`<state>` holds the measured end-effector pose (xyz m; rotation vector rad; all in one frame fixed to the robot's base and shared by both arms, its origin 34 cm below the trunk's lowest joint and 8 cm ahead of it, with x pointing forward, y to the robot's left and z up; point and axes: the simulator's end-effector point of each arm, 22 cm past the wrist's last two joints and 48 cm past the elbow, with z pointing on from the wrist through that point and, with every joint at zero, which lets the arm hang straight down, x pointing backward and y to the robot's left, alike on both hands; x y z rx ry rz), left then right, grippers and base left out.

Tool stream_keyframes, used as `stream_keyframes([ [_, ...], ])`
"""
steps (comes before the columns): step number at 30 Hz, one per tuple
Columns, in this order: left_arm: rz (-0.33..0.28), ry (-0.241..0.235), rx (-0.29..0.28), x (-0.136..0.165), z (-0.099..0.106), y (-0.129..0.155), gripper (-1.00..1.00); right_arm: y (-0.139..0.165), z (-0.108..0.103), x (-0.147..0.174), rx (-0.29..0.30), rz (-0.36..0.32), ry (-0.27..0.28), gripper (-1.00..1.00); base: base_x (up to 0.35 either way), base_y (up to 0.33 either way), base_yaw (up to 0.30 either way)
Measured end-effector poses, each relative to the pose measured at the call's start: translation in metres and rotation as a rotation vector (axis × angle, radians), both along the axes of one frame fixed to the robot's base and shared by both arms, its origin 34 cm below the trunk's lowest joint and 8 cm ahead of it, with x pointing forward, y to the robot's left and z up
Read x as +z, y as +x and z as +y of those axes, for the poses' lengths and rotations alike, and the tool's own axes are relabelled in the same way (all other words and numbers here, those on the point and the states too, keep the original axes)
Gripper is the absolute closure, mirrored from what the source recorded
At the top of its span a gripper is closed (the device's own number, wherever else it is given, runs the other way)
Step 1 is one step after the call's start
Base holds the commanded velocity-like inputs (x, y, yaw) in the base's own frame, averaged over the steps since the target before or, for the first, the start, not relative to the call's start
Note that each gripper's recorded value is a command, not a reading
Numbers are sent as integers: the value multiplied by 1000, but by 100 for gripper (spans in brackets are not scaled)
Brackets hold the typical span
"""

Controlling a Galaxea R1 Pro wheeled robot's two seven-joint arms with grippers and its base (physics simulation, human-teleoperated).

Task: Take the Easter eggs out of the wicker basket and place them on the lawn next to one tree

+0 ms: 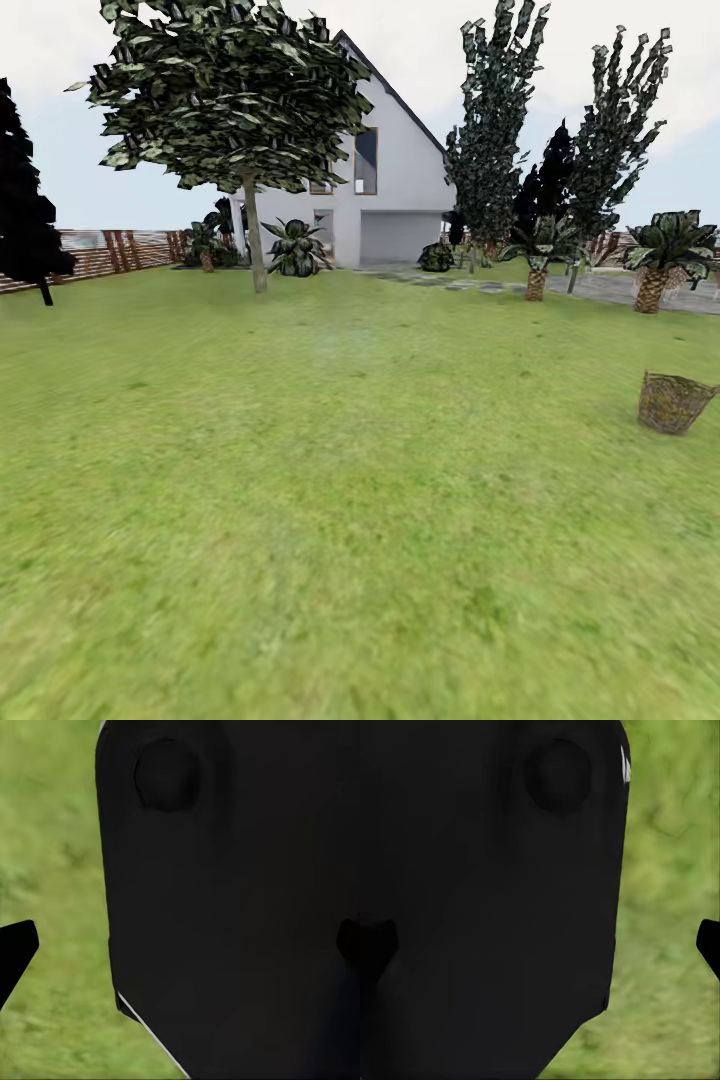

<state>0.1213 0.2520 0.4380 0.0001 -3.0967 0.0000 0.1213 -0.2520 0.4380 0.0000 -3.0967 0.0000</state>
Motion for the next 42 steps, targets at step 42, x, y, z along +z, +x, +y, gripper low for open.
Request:
stream_keyframes([
  [42, -107, 28, -14, 20, 21, 38, -100, 2, 22, 20, -9, 2, 26, -100, 0, 0, -3],
])
